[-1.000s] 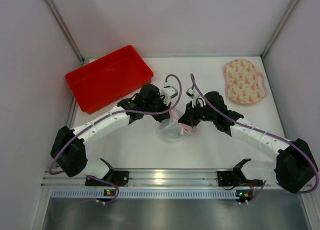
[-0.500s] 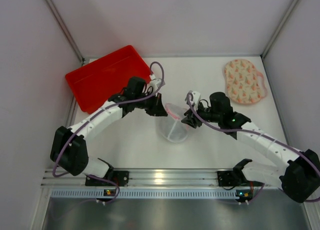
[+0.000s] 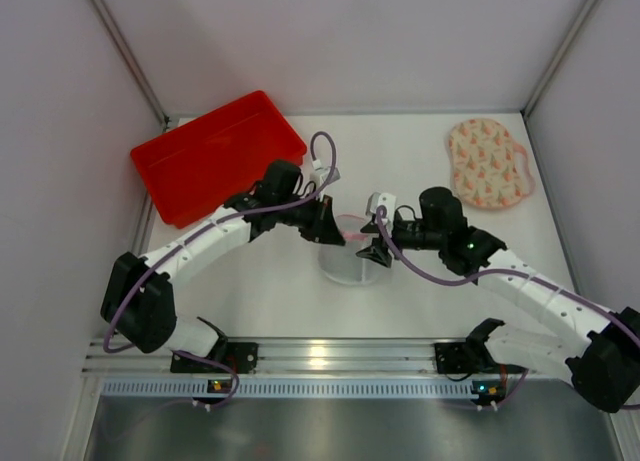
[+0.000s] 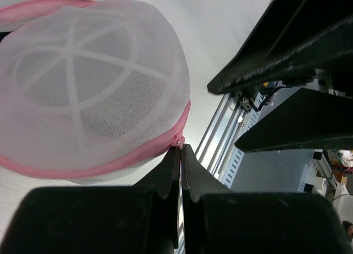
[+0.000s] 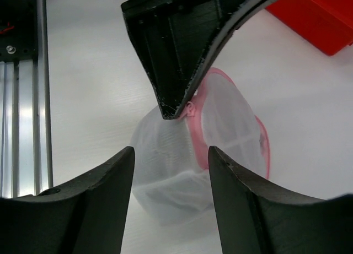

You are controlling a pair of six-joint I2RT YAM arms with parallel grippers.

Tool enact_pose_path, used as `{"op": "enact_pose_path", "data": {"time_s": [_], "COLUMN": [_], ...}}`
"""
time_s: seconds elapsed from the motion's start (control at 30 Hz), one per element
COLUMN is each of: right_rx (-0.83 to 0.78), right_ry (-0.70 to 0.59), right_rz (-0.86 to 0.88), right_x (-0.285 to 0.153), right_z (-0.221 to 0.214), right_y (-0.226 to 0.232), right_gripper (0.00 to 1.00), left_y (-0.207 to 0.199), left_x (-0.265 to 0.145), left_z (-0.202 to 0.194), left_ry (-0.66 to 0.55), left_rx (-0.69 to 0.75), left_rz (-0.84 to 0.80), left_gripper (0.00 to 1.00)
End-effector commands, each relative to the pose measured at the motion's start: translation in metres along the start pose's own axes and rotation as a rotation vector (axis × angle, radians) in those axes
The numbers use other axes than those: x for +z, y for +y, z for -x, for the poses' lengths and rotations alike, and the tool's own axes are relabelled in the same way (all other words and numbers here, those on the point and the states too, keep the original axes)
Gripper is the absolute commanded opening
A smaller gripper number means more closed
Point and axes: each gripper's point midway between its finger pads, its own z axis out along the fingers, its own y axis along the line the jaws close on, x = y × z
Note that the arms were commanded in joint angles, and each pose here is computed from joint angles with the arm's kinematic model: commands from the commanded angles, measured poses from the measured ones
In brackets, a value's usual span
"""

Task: Place the bra in the laundry bag and zip it closed
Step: Zip the zipper on the laundry bag.

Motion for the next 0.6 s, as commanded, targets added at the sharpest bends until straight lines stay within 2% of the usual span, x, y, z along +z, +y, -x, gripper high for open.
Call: {"op": "enact_pose_path", "data": {"time_s": [0.0, 0.33, 0.57], "right_rx": [-0.091, -0.223, -0.284], "right_ry": [-0.036, -0.054, -0.027], "right_rz": [0.055, -0.060, 0.015], "right_x": [0.012, 0.025, 0.026], "right_z": [0.013, 0.017, 0.000], "right_y": [0.011, -0.007, 0.007], "right_gripper": [0.55, 0.50, 0.48], "left_y": [-0.018, -0.022, -0.022], "left_x": [-0.007, -0.009, -0.008], "left_z": [0.013, 0.002, -0.001], "left_ry": [-0.053, -0.032, -0.023], "left_rx": [0.053, 0.051, 0.032], "left_rz": [-0.061, -0.091, -0.097], "left_gripper": [0.00, 0.00, 0.00]}}
